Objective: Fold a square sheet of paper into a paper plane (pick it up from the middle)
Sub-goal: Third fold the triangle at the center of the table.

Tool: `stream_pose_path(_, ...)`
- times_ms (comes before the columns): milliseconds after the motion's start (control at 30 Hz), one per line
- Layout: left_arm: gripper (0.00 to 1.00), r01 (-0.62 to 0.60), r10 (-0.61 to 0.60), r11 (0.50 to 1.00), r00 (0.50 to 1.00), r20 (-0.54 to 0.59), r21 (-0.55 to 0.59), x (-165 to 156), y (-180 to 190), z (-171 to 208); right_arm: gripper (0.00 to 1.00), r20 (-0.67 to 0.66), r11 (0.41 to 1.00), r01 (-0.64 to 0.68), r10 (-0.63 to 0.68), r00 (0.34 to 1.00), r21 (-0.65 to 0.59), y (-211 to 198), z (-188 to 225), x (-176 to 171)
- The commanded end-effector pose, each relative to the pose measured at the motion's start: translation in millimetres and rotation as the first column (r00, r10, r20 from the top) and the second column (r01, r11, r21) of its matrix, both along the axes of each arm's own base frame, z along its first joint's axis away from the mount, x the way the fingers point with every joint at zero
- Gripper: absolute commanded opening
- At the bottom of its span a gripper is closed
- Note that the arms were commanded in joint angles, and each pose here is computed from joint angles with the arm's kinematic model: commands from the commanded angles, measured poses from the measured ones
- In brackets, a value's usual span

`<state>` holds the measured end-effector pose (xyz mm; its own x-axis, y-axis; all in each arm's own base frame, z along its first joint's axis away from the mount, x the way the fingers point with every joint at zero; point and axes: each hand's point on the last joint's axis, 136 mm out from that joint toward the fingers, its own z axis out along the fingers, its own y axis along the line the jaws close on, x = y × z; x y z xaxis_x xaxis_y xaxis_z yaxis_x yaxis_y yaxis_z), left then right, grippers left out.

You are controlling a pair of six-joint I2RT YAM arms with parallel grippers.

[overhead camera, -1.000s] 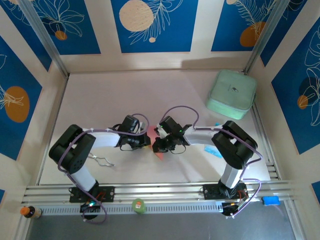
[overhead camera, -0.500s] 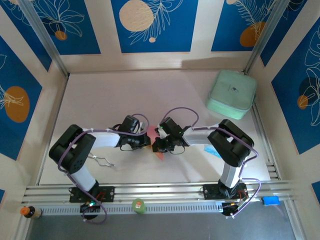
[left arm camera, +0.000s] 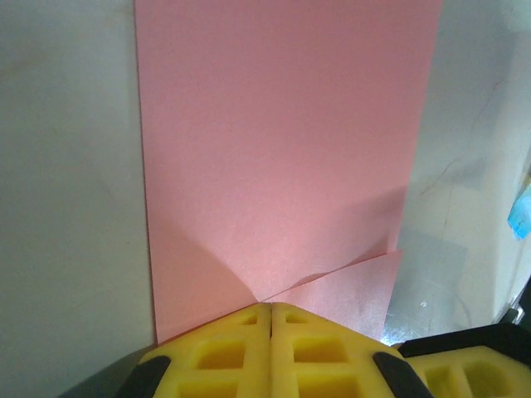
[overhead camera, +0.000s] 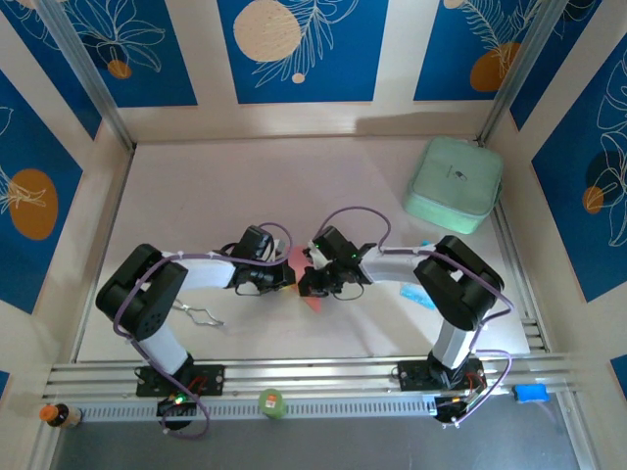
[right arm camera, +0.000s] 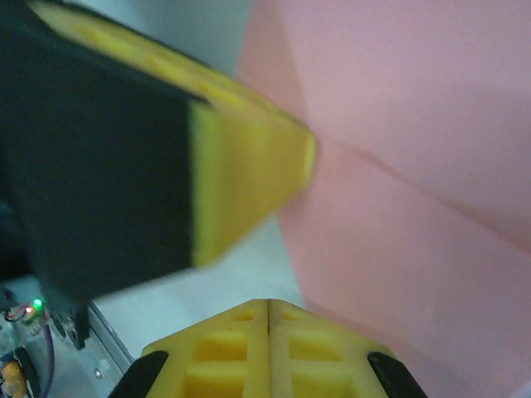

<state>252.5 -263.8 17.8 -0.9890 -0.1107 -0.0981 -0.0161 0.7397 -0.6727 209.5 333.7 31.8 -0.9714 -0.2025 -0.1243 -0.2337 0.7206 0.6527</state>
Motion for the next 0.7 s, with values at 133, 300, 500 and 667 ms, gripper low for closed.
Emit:
stream_pose_path(133, 0.0, -0.025, 0.03, 0.995, 0.998, -0.059, 0.095, -12, 19, -23, 0.02, -0.057, 0.999, -0.011, 0.008, 0.998, -0.041, -11, -19, -10)
stream_pose_path(300, 0.0, -0.056, 0.062, 0.994, 0.996, -0.061, 0.092, -10, 21, -25, 0.03, -0.065, 0.999, -0.036, 0.035, 0.997, -0.018, -27, -15, -36)
stream_pose_path(500, 0.0, -0.087, 0.094, 0.992, 0.993, -0.077, 0.09, -12, 25, -28, 0.03, -0.096, 0.998, -0.044, 0.039, 0.995, -0.048, -55, -21, -64)
stream_pose_path(667, 0.0, -0.15, 0.155, 0.986, 0.984, -0.085, 0.066, -12, 27, -27, 0.02, -0.059, 0.995, 0.0, -0.005, 0.998, -0.097, -70, -18, -63)
